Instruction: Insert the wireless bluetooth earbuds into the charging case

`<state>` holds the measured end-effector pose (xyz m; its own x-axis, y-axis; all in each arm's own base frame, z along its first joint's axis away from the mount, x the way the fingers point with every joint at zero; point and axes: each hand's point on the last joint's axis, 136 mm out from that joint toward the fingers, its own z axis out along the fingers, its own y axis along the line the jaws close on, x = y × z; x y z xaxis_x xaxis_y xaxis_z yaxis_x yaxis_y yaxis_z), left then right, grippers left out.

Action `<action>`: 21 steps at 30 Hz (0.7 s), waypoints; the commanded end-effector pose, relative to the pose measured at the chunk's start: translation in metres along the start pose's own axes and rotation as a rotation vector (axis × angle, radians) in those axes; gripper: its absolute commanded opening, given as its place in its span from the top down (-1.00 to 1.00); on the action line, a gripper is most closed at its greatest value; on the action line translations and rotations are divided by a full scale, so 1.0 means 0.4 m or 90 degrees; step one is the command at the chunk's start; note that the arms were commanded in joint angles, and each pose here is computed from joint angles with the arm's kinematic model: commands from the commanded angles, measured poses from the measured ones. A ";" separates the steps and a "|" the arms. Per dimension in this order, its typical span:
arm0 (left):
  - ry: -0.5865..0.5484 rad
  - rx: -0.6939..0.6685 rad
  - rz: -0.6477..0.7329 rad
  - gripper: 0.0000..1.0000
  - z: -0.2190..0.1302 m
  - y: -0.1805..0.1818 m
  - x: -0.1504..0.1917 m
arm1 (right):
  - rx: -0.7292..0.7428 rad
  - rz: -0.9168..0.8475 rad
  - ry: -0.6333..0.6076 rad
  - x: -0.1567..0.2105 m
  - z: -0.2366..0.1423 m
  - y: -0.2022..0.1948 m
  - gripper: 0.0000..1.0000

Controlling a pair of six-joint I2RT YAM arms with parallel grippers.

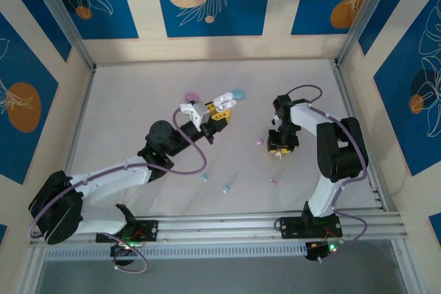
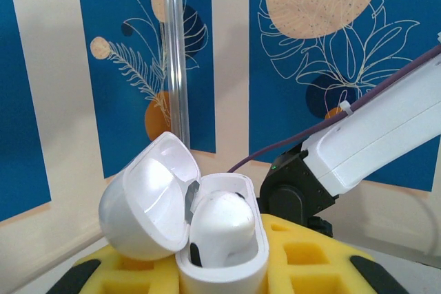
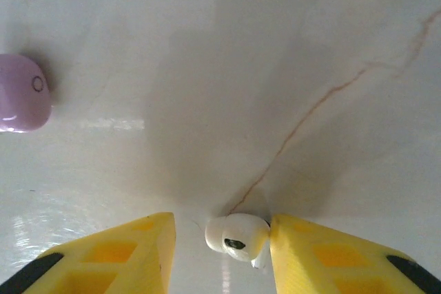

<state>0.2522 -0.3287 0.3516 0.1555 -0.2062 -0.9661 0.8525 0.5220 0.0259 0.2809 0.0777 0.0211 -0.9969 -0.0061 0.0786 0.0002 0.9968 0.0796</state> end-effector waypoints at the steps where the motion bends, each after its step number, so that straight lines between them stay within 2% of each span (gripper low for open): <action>1: -0.029 0.002 0.000 0.70 -0.011 -0.010 -0.043 | 0.031 -0.020 0.031 0.014 0.012 -0.016 0.22; 21: -0.026 0.004 -0.002 0.70 -0.006 -0.010 -0.042 | 0.031 -0.018 0.024 -0.012 0.027 -0.012 0.34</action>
<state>0.2496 -0.3258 0.3570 0.1624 -0.2139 -0.9633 0.8523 0.5222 0.0278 0.2783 0.0720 0.0149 -0.9930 -0.0336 0.1129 -0.0301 0.9990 0.0322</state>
